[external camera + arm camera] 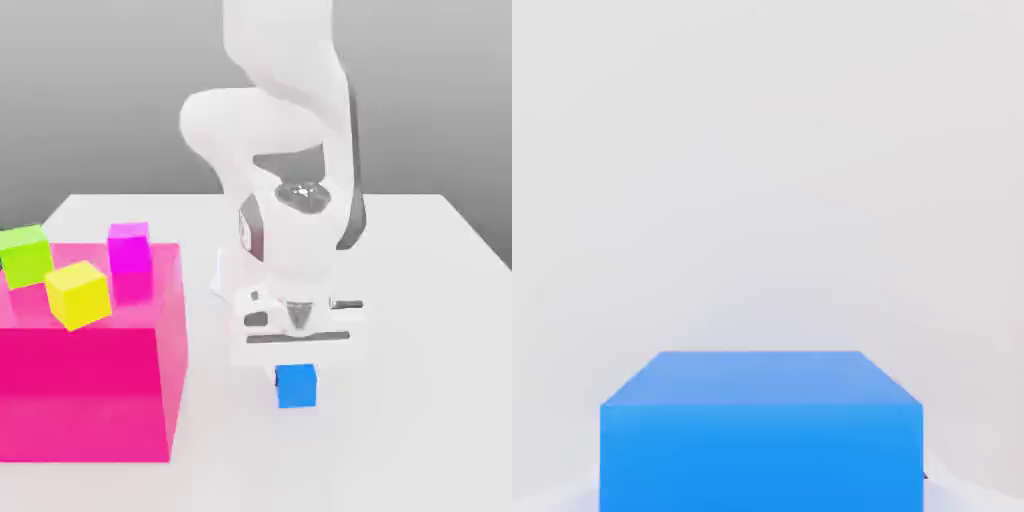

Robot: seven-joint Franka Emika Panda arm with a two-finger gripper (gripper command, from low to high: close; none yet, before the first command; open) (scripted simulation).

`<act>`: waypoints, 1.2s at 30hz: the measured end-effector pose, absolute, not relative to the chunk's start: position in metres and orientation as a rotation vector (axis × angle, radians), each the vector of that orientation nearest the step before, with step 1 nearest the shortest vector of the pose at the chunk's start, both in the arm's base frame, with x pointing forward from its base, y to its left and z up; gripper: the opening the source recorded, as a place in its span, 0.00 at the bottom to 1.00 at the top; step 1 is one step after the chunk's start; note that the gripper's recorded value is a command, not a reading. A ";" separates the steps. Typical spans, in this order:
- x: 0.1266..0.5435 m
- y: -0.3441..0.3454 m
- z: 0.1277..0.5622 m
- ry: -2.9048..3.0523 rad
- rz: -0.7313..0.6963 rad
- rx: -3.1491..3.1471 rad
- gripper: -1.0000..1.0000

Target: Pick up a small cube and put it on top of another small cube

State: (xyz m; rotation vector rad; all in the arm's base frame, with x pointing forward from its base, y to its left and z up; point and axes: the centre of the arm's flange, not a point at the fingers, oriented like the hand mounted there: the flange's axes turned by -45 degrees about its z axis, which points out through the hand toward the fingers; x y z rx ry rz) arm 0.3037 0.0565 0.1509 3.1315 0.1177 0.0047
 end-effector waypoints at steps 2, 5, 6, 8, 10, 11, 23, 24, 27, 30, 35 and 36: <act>0.304 0.057 0.165 0.119 0.005 3.129 0.00; 0.302 0.057 0.186 0.120 0.003 3.132 0.00; 0.302 0.056 0.192 0.114 0.001 3.136 0.00; 0.314 0.047 0.211 -0.021 0.024 3.140 0.00; 0.329 0.035 0.236 -0.182 0.072 3.133 0.00; 0.336 0.028 0.250 -0.268 0.097 3.126 0.00; 0.336 -0.103 0.392 -1.587 0.105 2.704 0.00; 0.330 -0.112 0.405 -1.688 0.103 2.642 0.00; 0.308 -0.138 0.441 -1.976 0.098 2.435 0.00; 0.285 -0.159 0.458 -2.221 0.043 2.222 0.00; 0.278 -0.166 0.400 -2.284 0.003 2.162 1.00; 0.278 -0.166 0.400 -2.284 0.003 2.162 1.00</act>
